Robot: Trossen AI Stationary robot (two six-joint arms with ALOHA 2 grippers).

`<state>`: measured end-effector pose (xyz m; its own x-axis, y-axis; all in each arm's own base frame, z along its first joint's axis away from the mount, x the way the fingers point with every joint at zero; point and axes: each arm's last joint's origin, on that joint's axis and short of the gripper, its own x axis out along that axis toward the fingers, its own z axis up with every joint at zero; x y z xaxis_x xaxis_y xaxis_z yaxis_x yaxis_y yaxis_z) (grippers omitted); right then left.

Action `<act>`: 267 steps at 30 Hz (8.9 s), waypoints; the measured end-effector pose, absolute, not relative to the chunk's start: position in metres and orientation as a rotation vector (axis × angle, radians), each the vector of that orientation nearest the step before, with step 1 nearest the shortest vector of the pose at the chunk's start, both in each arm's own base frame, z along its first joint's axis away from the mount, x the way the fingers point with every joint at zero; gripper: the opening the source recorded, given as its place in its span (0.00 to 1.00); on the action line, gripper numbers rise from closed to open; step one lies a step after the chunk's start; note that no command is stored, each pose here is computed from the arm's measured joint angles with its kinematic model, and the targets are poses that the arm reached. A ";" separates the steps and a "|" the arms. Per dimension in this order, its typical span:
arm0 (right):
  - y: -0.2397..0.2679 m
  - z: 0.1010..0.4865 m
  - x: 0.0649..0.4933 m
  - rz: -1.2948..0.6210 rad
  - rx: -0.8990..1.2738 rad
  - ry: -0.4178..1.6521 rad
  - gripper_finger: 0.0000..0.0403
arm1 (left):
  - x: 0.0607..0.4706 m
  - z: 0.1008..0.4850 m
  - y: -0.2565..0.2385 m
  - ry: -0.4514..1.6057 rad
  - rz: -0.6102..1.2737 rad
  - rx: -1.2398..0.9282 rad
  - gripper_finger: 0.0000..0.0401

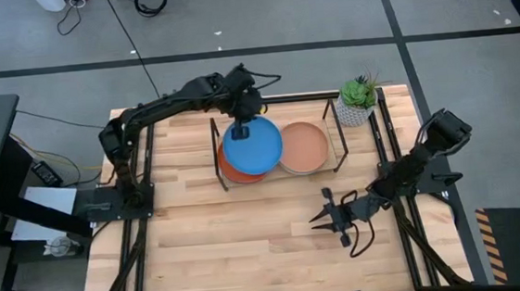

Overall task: Place and stack plates onto a shelf
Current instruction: Stack the blue plate on top of the orange plate on the shelf, then return to Home Position

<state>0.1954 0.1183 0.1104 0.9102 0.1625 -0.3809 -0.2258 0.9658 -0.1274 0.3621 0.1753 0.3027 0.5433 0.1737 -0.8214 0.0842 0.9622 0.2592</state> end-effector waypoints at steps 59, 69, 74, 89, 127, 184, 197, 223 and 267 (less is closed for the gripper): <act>0.098 0.122 0.151 0.271 -0.176 0.067 0.14 | 0.267 0.288 -0.007 0.462 -0.126 0.047 0.18; 0.084 0.140 0.153 0.243 -0.094 -0.015 0.08 | 0.231 0.265 -0.023 0.335 -0.120 0.059 0.13; 0.074 0.149 0.145 0.250 -0.094 -0.020 0.03 | 0.213 0.243 -0.027 0.283 -0.126 0.064 0.11; 0.055 0.165 0.119 0.141 -0.076 0.007 0.03 | 0.175 0.186 -0.023 0.209 -0.103 0.029 0.11; 0.030 0.209 0.080 0.008 -0.231 -0.091 0.04 | 0.122 0.148 -0.015 0.215 -0.066 0.165 0.11; 0.030 0.209 0.080 0.009 -0.187 -0.094 0.04 | 0.119 0.158 -0.016 0.103 -0.106 -0.006 0.11; 0.030 0.209 0.080 0.009 -0.187 -0.094 0.04 | 0.119 0.158 -0.016 0.104 -0.106 -0.006 0.11; 0.030 0.209 0.080 0.009 -0.188 -0.094 0.04 | 0.119 0.158 -0.016 0.104 -0.106 -0.006 0.11; 0.030 0.209 0.080 0.009 -0.188 -0.094 0.04 | 0.119 0.158 -0.016 0.104 -0.107 -0.006 0.11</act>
